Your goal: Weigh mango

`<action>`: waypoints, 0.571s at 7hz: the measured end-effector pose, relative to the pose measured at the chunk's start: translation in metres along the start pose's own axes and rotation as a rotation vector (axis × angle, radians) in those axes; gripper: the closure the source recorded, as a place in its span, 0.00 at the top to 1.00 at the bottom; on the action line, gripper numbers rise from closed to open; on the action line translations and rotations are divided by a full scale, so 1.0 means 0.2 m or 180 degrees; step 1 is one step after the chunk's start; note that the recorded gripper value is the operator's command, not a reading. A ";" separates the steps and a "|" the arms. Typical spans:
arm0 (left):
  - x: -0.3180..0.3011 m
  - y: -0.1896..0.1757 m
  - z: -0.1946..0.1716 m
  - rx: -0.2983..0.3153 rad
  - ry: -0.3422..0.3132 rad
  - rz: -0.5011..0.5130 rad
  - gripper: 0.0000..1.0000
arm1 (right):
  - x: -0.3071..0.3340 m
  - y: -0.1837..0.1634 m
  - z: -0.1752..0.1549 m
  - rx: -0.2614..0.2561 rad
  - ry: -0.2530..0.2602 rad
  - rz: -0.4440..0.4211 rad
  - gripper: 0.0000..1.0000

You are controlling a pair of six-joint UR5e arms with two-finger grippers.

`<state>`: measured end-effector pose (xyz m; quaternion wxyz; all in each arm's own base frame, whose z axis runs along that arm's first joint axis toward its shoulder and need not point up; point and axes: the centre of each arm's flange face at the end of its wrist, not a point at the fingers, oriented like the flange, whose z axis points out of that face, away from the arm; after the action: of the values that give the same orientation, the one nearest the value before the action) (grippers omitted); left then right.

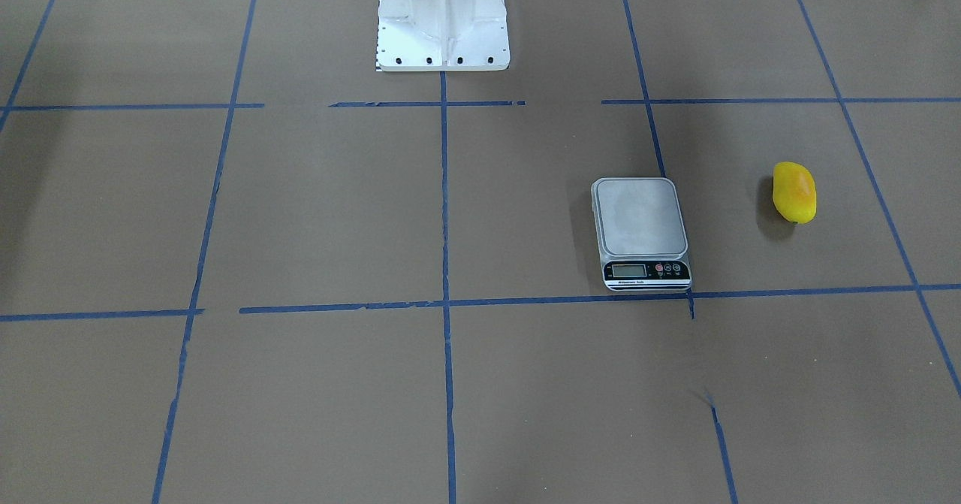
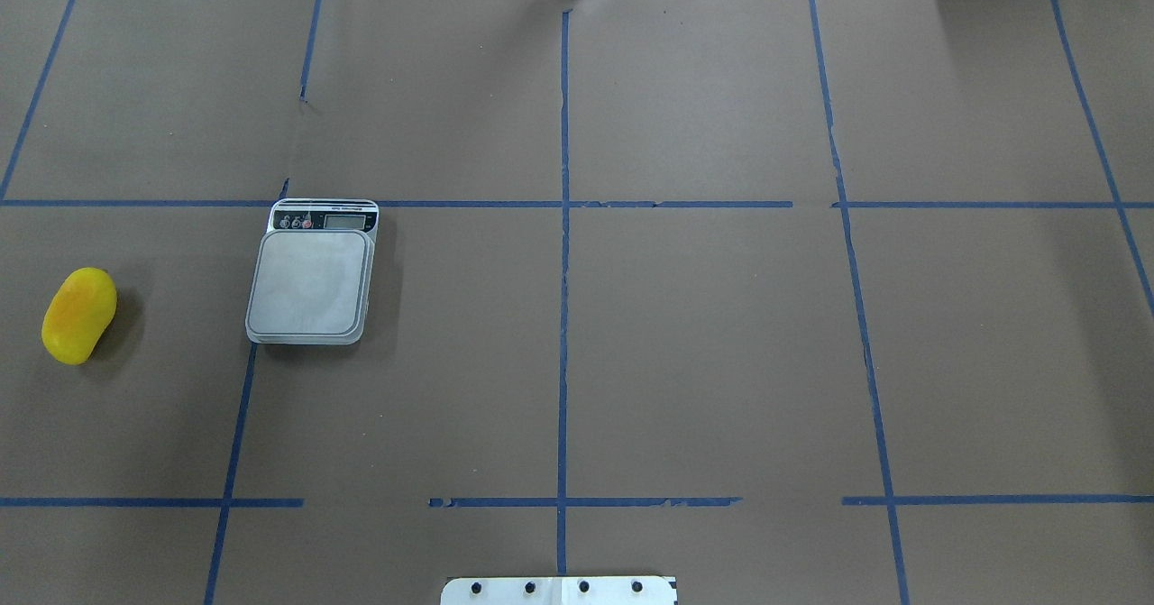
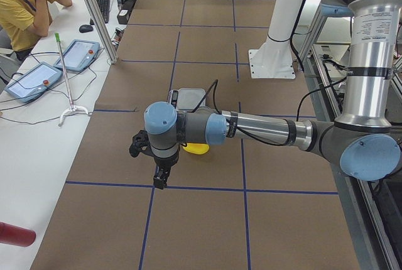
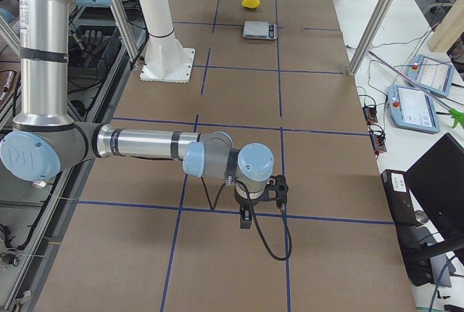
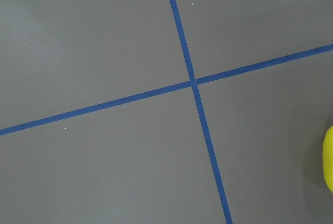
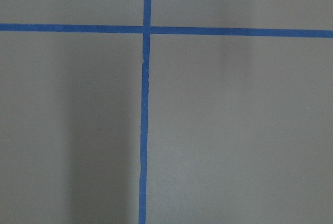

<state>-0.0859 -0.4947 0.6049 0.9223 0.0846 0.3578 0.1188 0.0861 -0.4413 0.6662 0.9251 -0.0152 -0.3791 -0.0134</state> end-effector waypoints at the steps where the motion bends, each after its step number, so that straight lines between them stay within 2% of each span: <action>1: 0.05 -0.03 0.03 0.0021 0.0085 0.0091 1.00 | 0.00 0.00 0.00 0.0000 0.0000 0.0000 1.00; 3: 0.27 -0.12 0.22 -0.0081 0.0258 0.0295 1.00 | 0.00 0.00 0.00 0.0000 0.0000 0.0000 1.00; 4: 0.46 -0.19 0.34 -0.0087 0.0306 0.0295 1.00 | 0.00 0.00 0.00 0.0000 0.0000 0.0000 1.00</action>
<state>0.0331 -0.5091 0.5867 0.8986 0.0826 0.3958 0.1703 0.0861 -0.4413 0.6662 0.9251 -0.0152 -0.3791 -0.0134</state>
